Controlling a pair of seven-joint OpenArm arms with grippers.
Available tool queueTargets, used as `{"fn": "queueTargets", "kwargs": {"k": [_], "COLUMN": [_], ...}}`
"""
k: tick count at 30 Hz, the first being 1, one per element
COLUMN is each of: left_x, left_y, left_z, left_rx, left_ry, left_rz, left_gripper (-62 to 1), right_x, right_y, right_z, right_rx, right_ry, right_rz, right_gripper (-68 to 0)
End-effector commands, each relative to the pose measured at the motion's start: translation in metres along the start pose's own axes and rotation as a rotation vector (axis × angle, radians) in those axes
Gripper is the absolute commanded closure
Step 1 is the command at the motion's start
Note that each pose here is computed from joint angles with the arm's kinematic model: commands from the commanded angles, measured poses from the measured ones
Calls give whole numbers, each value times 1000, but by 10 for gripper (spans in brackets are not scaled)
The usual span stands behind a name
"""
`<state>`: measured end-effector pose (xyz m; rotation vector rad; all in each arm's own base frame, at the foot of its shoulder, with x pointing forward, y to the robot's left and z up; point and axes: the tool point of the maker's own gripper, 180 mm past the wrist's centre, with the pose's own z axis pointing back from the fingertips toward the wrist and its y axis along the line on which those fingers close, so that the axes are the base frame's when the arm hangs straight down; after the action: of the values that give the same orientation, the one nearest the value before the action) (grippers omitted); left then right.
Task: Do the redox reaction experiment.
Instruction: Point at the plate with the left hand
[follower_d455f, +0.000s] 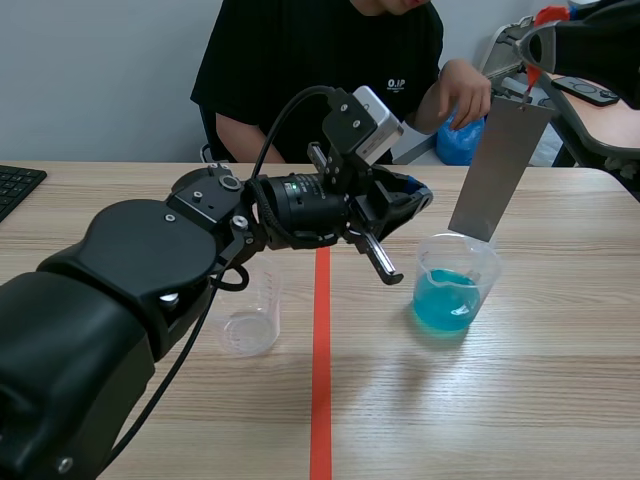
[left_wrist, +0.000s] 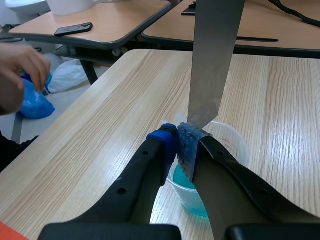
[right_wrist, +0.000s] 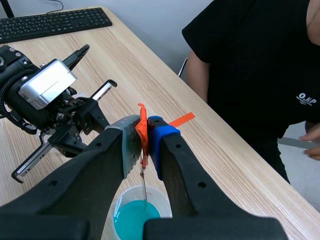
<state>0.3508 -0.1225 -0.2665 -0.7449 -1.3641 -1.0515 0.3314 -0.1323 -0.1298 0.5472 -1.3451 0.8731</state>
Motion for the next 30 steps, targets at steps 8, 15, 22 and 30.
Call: {"fn": "queueTargets", "kwargs": {"k": [8,15,22,30], "left_x": [6,15,-23,-57], "left_y": [36,82,105,109], "left_z": [38,106,199,329], "left_rx": [56,146,210,376], "left_ry": [-6,12,229,420], "left_rz": [-81,-127,-199,-154], "left_gripper": [-40,-40,-40,-40], "right_x": [17,17,17,17], "right_y": [-4,-4,-4,-4], "right_z": [3,3,3,2], "right_rx": [-4,-4,-4,-4], "right_ry": [-41,-41,-41,-41], "right_rz": [29,29,29,29], "right_gripper": [-15,-15,-15,-15]}}
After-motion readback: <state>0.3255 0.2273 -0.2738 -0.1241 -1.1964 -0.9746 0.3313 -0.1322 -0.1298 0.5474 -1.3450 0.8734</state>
